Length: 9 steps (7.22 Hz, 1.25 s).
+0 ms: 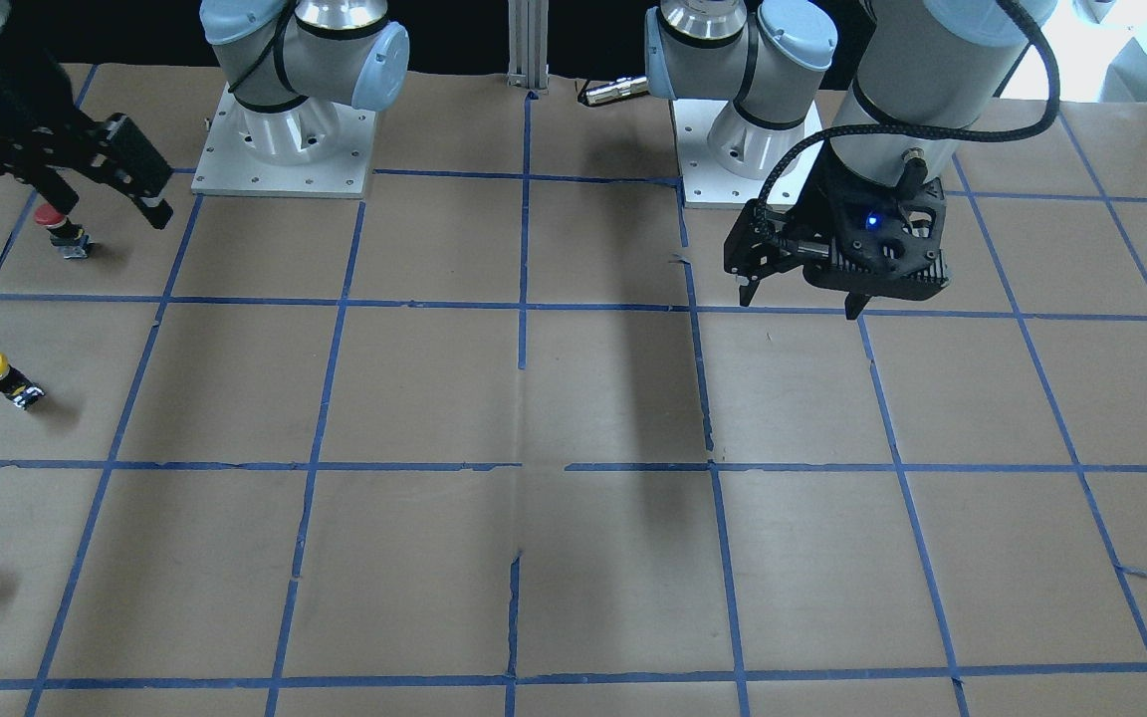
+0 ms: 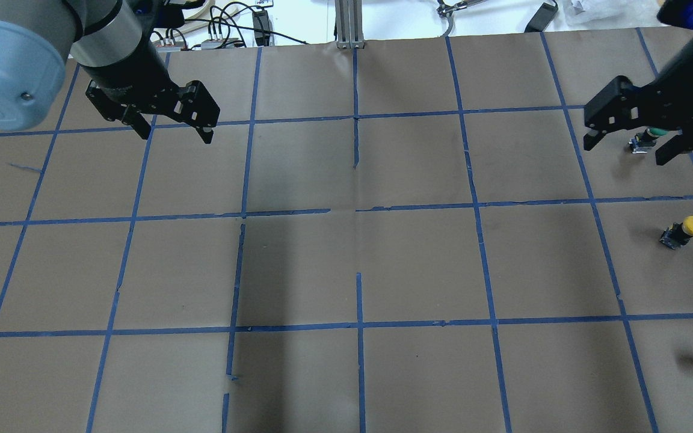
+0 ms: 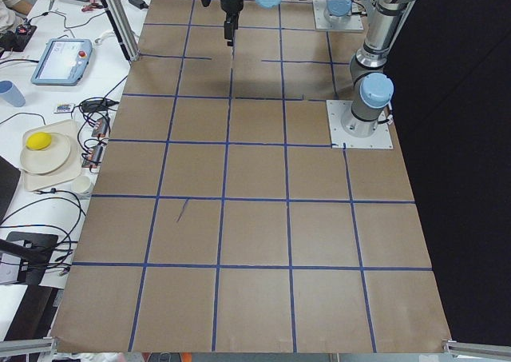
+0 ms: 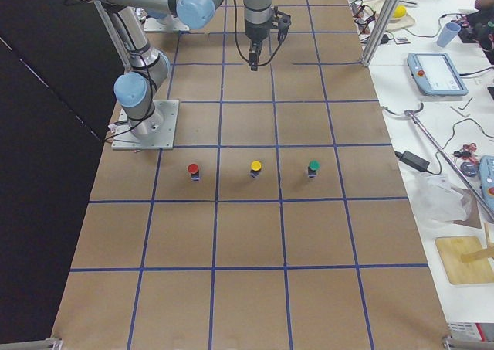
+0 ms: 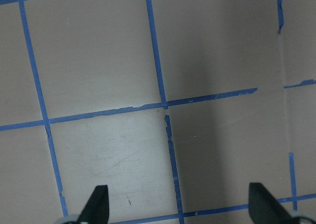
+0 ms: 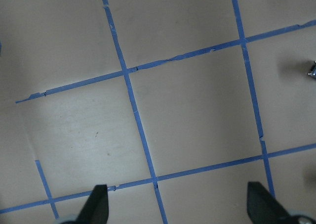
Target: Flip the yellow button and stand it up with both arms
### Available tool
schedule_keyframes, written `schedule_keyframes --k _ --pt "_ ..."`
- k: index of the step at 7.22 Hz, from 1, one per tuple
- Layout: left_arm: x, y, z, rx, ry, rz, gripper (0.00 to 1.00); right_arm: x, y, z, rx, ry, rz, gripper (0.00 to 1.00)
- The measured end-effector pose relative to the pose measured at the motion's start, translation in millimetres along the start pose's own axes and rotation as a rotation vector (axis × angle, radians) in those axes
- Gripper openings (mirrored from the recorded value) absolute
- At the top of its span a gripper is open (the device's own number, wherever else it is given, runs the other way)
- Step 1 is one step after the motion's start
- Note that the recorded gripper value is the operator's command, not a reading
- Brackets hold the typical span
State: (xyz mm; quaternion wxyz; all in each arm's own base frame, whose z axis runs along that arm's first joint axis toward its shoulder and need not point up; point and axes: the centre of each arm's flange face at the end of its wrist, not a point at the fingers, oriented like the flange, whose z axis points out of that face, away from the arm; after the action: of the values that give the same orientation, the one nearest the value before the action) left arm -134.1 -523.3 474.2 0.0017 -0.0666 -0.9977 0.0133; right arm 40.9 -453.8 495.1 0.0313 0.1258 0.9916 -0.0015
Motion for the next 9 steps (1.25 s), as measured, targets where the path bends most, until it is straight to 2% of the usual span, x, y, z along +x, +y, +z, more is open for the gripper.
schedule_keyframes --k 2,5,7,9 --pt "0 0 0 0.0 0.0 0.003 1.0 -52 20 4 0.007 0.031 0.013 1.0" --pt "0 1 0 -0.001 0.0 0.009 1.0 -86 43 6 0.017 0.107 -0.066 1.0" --pt "-1 1 1 -0.003 0.0 0.01 1.0 -84 44 1 0.02 0.092 -0.058 1.0" --pt "-3 1 1 -0.001 0.0 0.009 1.0 -75 42 0 -0.002 0.055 -0.024 1.0"
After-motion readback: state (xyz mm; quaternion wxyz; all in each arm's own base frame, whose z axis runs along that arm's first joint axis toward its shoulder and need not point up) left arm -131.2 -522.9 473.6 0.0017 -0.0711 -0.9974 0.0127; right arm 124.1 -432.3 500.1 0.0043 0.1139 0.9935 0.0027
